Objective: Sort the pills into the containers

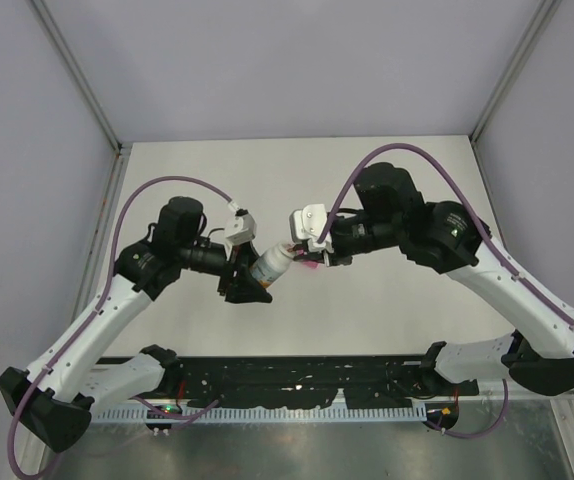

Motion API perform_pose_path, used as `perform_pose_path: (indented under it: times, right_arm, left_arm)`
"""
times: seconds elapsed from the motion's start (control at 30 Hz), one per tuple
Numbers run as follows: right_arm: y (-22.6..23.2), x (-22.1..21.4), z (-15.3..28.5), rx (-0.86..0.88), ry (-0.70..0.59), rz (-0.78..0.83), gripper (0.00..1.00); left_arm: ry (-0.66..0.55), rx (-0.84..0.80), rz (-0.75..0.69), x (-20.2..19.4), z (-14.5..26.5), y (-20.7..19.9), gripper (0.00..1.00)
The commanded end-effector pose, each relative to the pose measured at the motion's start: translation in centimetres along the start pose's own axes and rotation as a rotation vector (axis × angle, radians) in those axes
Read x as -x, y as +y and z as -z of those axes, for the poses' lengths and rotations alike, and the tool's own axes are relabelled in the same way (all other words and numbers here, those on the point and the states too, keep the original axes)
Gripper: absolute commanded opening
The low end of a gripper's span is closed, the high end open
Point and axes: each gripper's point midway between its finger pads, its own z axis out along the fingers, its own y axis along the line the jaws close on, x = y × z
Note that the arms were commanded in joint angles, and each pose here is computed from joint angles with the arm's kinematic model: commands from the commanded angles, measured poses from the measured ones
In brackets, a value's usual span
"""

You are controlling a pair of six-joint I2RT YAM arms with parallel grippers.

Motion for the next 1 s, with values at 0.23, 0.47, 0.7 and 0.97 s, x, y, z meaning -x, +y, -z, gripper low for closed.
perform_pose_path:
  times: [0.23,0.47,0.7,0.97]
  right_arm:
    - [-2.7,2.1,1.2,-0.124,-0.03,0.048,0.24]
    - [-3.2,2.0,1.2,-0.147,-0.021,0.038,0.24]
    - [-4.0,2.4,1.1,-0.177,-0.027,0.017,0.26]
    - [-4.6,2.6,0.4,-0.184,-0.032,-0.016,0.38]
  left_arm:
    - [0.008,-0.024,-0.073,-0.4,-0.2,-0.7,0.0]
    - [0.012,-0.018,-0.086,-0.7,-0.2,-0.6,0.0]
    - [0.016,-0.018,-0.091,-0.8,-0.2,-0.7,0.0]
    - [0.023,-0.02,-0.097,-1.2,-0.3,-0.7,0.0]
